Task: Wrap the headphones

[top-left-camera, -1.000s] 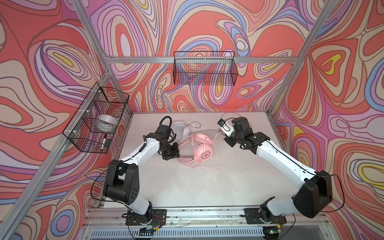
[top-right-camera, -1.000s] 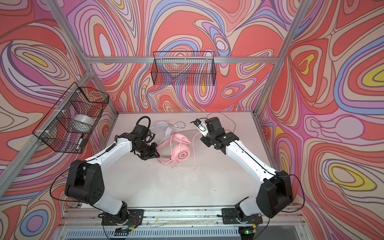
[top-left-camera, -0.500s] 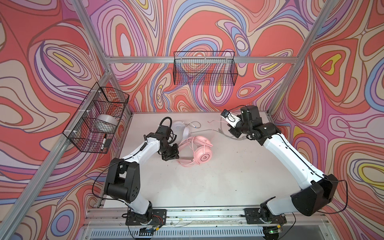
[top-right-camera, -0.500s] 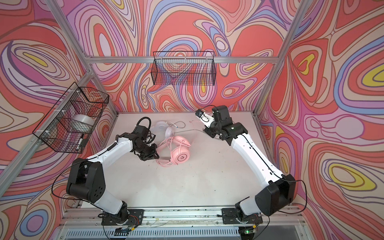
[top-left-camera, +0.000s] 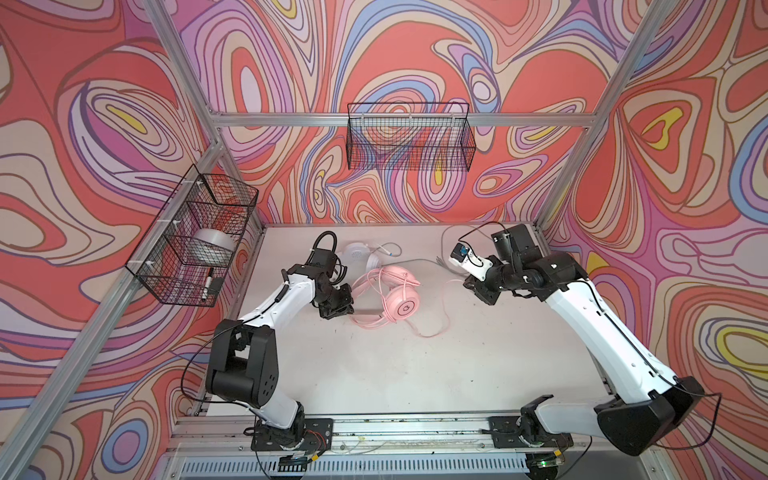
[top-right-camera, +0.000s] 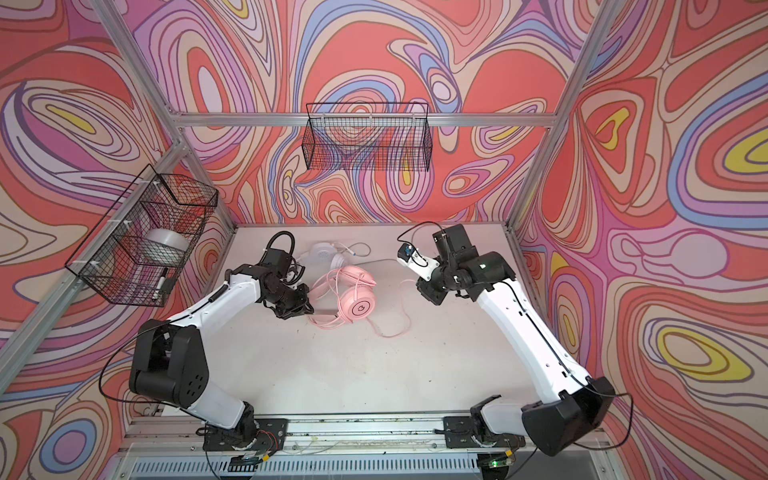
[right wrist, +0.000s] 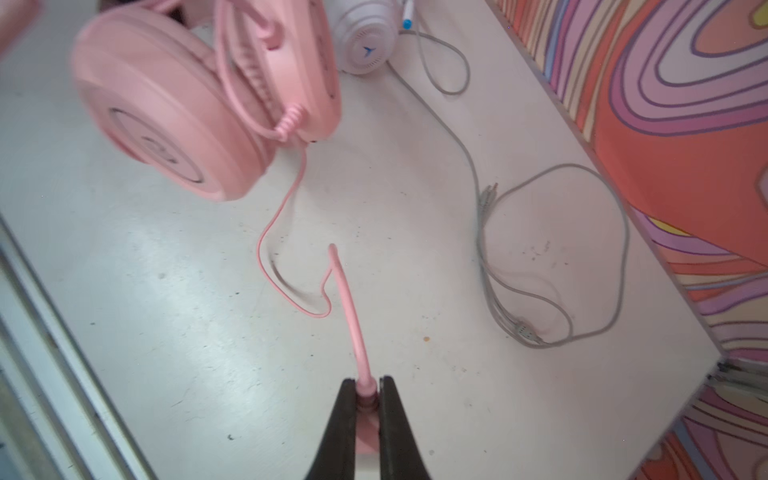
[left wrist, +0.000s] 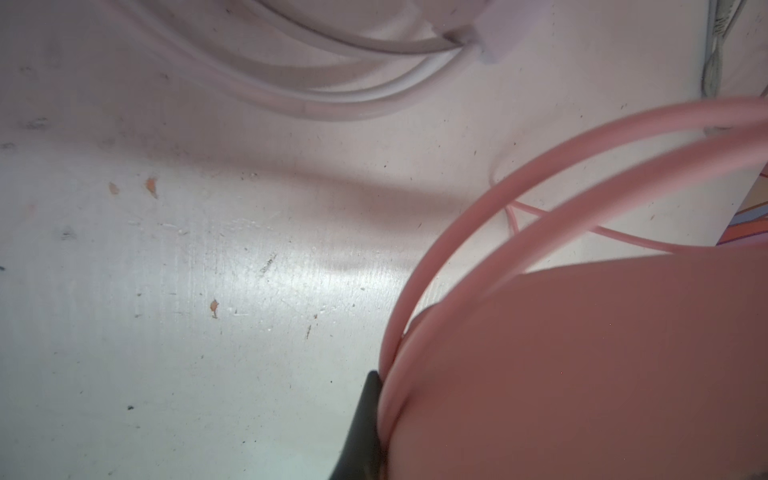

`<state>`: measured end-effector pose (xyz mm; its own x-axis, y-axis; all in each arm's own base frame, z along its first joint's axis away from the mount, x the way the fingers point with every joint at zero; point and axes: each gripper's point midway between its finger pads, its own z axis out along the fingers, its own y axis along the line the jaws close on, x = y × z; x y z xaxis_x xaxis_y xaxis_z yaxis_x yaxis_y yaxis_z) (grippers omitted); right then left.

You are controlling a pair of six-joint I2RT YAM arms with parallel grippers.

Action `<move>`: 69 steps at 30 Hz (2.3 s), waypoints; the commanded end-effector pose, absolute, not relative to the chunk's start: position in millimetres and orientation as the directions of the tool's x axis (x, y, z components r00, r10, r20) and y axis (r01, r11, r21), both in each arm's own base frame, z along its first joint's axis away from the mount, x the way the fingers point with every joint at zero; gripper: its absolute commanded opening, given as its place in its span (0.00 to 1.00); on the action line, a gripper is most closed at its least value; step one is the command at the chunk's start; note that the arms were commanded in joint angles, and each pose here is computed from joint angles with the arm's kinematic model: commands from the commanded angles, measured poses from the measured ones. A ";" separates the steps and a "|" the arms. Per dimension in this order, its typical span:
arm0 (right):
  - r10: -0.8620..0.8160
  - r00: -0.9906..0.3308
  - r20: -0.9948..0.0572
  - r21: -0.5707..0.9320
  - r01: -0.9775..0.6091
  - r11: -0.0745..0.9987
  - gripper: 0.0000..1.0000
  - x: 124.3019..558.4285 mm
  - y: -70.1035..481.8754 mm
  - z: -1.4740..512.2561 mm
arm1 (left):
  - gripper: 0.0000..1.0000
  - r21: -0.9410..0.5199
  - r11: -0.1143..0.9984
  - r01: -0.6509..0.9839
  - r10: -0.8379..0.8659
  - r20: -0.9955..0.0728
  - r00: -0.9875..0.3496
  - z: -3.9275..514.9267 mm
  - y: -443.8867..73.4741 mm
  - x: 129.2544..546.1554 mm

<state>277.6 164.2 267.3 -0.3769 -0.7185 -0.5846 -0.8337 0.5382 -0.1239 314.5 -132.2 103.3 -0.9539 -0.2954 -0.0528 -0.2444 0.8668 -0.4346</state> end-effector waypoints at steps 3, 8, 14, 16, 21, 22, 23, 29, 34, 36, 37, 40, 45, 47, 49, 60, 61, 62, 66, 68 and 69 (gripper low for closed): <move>-0.685 -0.331 -0.649 0.093 -0.928 0.361 0.00 228.8 206.7 277.0 | 0.00 -0.434 0.865 -0.252 -0.327 -0.107 -0.939 124.5 -129.3 335.6; -0.651 -0.216 -0.727 0.083 -0.970 0.230 0.00 222.0 239.3 296.9 | 0.00 -0.378 0.889 -0.260 -0.332 -0.139 -0.933 127.9 -120.2 345.5; -0.570 -0.105 -0.815 0.017 -0.987 0.158 0.00 239.4 280.5 319.0 | 0.00 -0.340 0.912 -0.228 -0.290 -0.143 -0.946 126.2 -125.9 345.1; -0.548 -0.108 -0.829 -0.011 -0.978 0.210 0.00 258.6 286.6 324.4 | 0.00 -0.319 0.925 -0.205 -0.261 -0.142 -0.955 124.6 -128.7 341.4; -0.562 -0.145 -0.815 -0.096 -0.922 0.376 0.00 314.2 290.1 320.3 | 0.00 -0.284 0.950 -0.130 -0.177 -0.146 -0.973 123.9 -134.7 330.7; -0.570 -0.152 -0.807 -0.112 -0.909 0.401 0.00 324.4 290.3 317.5 | 0.00 -0.273 0.955 -0.118 -0.162 -0.145 -0.976 123.5 -134.7 328.1; -0.573 -0.158 -0.804 -0.127 -0.896 0.426 0.00 334.6 290.5 316.4 | 0.00 -0.266 0.959 -0.099 -0.142 -0.147 -0.979 123.7 -136.0 325.8; -0.571 -0.208 -0.794 -0.191 -0.807 0.559 0.00 389.6 279.4 311.1 | 0.00 -0.236 0.971 -0.038 -0.075 -0.149 -0.986 125.6 -135.9 312.4; -0.518 -0.282 -0.808 -0.169 -0.731 0.661 0.00 431.4 250.0 309.3 | 0.00 -0.234 0.972 0.000 -0.037 -0.153 -0.988 128.9 -133.9 301.8; -0.516 -0.295 -0.804 -0.167 -0.722 0.672 0.00 439.8 247.2 304.0 | 0.00 -0.232 0.972 0.020 -0.014 -0.144 -0.989 129.2 -134.5 298.0; -0.511 -0.311 -0.802 -0.162 -0.710 0.686 0.00 445.6 244.8 300.3 | 0.00 -0.229 0.973 0.032 0.000 -0.141 -0.990 130.1 -134.3 296.0; -0.480 -0.383 -0.789 -0.134 -0.655 0.743 0.00 467.4 230.0 284.4 | 0.00 -0.229 0.971 0.068 0.037 -0.137 -0.990 131.7 -135.6 291.3; -0.412 -0.498 -0.763 -0.097 -0.541 0.835 0.00 501.5 192.1 254.9 | 0.00 -0.245 0.962 0.119 0.087 -0.136 -0.987 137.1 -137.9 283.5; -0.408 -0.550 -0.729 -0.098 -0.506 0.857 0.00 511.4 180.5 234.9 | 0.00 -0.275 0.949 0.151 0.113 -0.148 -0.983 141.8 -143.4 280.3; -0.410 -0.601 -0.687 -0.109 -0.472 0.875 0.00 519.1 170.5 213.9 | 0.00 -0.301 0.938 0.171 0.126 -0.164 -0.978 146.1 -147.5 278.4; -0.411 -0.744 -0.526 -0.156 -0.390 0.907 0.00 512.1 133.8 133.8 | 0.00 -0.308 0.928 0.211 0.162 -0.177 -0.971 154.9 -147.1 271.0; -0.411 -0.741 -0.531 -0.141 -0.401 0.905 0.00 509.4 136.7 133.5 | 0.00 -0.308 0.929 0.204 0.156 -0.173 -0.972 153.7 -147.3 271.9; -0.407 -0.736 -0.541 -0.110 -0.418 0.902 0.00 505.6 142.2 135.0 | 0.00 -0.304 0.934 0.189 0.142 -0.170 -0.975 152.5 -147.0 273.9; -0.377 -0.706 -0.600 -0.031 -0.451 0.892 0.00 495.2 156.4 153.9 | 0.00 -0.289 0.948 0.131 0.093 -0.141 -0.986 145.4 -145.7 281.0; -0.364 -0.677 -0.640 -0.026 -0.454 0.891 0.00 491.9 158.1 168.3 | 0.00 -0.269 0.957 0.113 0.078 -0.137 -0.987 142.8 -142.6 283.9; -0.357 -0.656 -0.665 -0.033 -0.452 0.892 0.00 489.9 157.0 177.4 | 0.00 -0.238 0.967 0.094 0.064 -0.132 -0.989 140.5 -137.1 285.1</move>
